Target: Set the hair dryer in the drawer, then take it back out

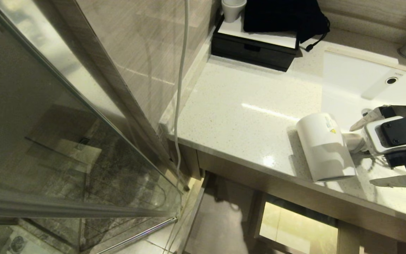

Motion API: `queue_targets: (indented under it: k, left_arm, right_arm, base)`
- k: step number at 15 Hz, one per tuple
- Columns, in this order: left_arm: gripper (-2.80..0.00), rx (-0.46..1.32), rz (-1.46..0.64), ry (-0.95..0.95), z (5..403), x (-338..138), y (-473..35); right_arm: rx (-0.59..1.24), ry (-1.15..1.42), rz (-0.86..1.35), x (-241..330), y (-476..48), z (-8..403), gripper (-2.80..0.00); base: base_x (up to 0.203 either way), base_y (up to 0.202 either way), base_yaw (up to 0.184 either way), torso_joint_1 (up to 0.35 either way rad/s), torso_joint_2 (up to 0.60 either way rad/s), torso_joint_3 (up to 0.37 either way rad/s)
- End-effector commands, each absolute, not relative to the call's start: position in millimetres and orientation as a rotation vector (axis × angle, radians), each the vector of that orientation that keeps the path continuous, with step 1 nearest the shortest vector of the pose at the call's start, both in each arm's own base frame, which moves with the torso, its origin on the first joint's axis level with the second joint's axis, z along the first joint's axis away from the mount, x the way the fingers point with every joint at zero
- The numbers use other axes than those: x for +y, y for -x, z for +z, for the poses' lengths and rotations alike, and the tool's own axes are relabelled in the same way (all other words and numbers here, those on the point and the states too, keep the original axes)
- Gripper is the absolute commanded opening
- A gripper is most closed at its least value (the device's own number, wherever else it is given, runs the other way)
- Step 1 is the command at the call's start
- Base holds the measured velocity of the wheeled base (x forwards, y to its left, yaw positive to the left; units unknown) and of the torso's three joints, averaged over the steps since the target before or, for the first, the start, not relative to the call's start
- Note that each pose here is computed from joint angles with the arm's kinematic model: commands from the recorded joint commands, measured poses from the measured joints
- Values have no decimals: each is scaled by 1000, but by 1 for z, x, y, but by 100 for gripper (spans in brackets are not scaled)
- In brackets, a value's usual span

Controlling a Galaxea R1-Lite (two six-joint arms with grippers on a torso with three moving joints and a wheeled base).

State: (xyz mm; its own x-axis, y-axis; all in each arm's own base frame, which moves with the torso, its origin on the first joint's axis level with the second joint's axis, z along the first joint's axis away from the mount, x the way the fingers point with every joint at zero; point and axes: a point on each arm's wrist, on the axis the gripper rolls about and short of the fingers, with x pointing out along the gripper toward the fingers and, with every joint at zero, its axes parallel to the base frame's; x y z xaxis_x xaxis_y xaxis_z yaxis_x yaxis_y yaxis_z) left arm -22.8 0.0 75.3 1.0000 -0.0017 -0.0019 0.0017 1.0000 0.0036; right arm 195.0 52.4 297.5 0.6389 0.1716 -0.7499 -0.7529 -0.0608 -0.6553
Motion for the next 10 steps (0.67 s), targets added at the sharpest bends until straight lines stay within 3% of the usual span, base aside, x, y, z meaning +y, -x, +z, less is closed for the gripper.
queue_targets:
  k: [1, 10]
  left_arm:
    - [0, 2, -2, -3, 75, 0, 23]
    - [0, 2, -2, -3, 75, 0, 23]
  right_arm:
    - [524, 1437, 829, 56, -197, 295, 0]
    - [479, 1385, 785, 68, -218, 286, 0]
  base:
    - [0, 0, 0, 0, 0, 0]
    - [0, 0, 0, 0, 0, 0]
